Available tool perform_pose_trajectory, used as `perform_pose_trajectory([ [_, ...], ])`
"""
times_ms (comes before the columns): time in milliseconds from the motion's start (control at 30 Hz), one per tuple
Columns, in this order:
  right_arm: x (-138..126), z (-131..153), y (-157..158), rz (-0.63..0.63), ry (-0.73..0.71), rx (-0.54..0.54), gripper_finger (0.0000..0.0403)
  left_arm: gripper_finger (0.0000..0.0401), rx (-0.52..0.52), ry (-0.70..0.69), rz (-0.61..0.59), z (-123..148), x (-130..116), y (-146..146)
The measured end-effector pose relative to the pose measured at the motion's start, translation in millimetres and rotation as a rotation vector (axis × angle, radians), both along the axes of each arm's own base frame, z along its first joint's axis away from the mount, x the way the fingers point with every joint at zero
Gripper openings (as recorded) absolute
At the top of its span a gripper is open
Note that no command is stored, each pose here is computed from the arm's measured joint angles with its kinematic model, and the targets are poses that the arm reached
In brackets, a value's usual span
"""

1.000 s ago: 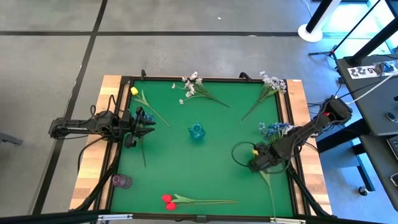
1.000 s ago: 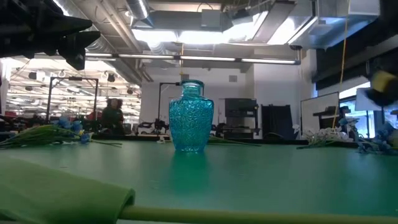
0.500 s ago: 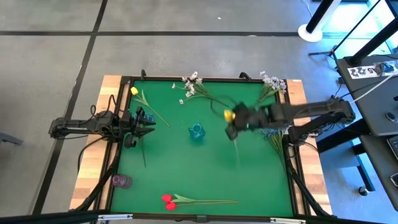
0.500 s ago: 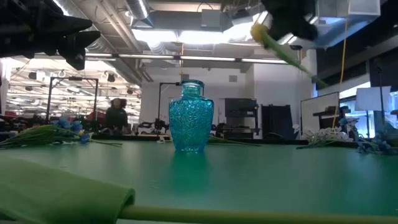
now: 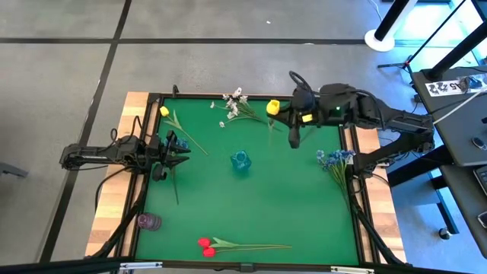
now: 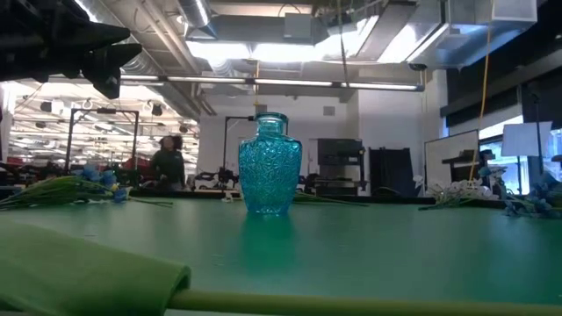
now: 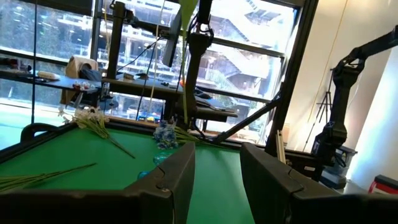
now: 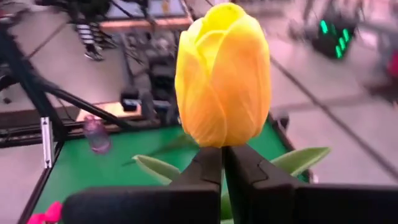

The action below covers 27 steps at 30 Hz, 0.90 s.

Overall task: Sort flowers into vase by color
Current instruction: Put the bottom yellow tulip into the blue vase

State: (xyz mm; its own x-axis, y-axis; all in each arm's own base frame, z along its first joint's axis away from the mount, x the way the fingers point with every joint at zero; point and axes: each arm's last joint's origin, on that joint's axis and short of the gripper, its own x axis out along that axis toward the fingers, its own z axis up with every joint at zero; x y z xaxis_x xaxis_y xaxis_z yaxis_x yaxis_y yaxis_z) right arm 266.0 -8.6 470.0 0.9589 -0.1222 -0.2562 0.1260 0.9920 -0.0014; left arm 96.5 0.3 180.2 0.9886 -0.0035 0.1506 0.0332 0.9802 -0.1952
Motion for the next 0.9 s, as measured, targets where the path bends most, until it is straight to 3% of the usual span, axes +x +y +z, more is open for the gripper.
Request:
perform_pose_trajectory([
  [100,4.8,7.3,0.6,0.039,-0.077,-0.1,0.0003,0.0125,0.0,0.0,0.0,0.0,0.0,0.0],
  [300,8.4,16.4,0.2,0.029,-0.173,-0.156,0.0003,0.0125,0.0,0.0,0.0,0.0,0.0,0.0],
  [567,33.3,4.2,0.1,0.045,-0.163,-0.163,0.0002,0.0125,0.0,0.0,0.0,0.0,0.0,0.0],
  [900,59.0,6.2,2.1,0.123,-0.326,-0.217,0.0002,0.0125,0.0,0.0,0.0,0.0,0.0,0.0],
])
